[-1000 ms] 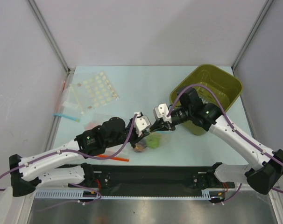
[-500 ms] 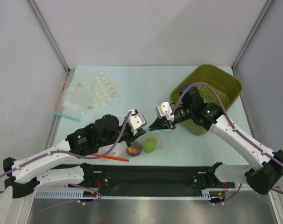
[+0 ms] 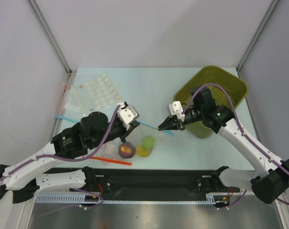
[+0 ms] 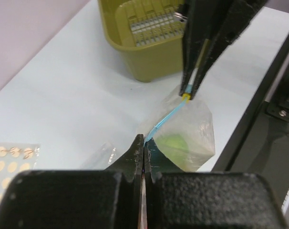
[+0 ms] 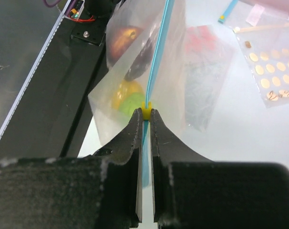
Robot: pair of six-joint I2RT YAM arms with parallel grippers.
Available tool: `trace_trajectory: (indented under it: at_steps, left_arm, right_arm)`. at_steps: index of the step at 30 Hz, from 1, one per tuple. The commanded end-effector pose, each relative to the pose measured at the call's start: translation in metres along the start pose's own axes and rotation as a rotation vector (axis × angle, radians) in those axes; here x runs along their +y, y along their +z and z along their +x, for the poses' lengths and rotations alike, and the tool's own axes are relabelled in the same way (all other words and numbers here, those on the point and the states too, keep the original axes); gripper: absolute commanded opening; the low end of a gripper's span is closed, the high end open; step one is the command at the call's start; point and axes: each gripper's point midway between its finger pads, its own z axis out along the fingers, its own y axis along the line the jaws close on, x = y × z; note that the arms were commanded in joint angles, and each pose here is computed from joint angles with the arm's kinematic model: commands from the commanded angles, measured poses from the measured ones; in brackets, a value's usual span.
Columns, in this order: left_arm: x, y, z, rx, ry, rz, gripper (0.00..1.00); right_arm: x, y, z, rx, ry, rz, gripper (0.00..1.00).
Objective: Place the food in the zip-top bag and seal the zipper
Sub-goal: Zip the zipper food storage bag at the center of the board.
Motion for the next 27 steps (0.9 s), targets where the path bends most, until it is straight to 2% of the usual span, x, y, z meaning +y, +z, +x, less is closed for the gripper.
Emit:
trace_trajectory:
  at_steps: [1, 6, 10, 22, 27]
  left_arm:
    - [0.042, -0.035, -0.055, -0.176, -0.034, -0.185, 0.0]
    - [0.065, -0.056, -0.067, -0.21, -0.022, -0.296, 0.0]
    - [0.077, -0.062, -0.063, -0.192, 0.012, -0.351, 0.0]
    - [0.096, -0.059, -0.045, -0.148, -0.035, -0.467, 0.0]
    - [0.088, -0.046, -0.035, -0.144, -0.062, -0.434, 0.0]
  right_arm:
    - [0.013, -0.008, 0.022, 0.04, 0.098, 0.015, 0.0]
    - [0.024, -0.017, 0.032, 0.06, 0.15, 0.053, 0.0]
    - [0.039, -0.026, 0.042, 0.084, 0.189, 0.074, 0.0]
    - [0.071, -0.043, 0.072, 0.148, 0.314, 0.157, 0.0]
    - [0.071, -0.05, 0.073, 0.17, 0.337, 0.206, 0.0]
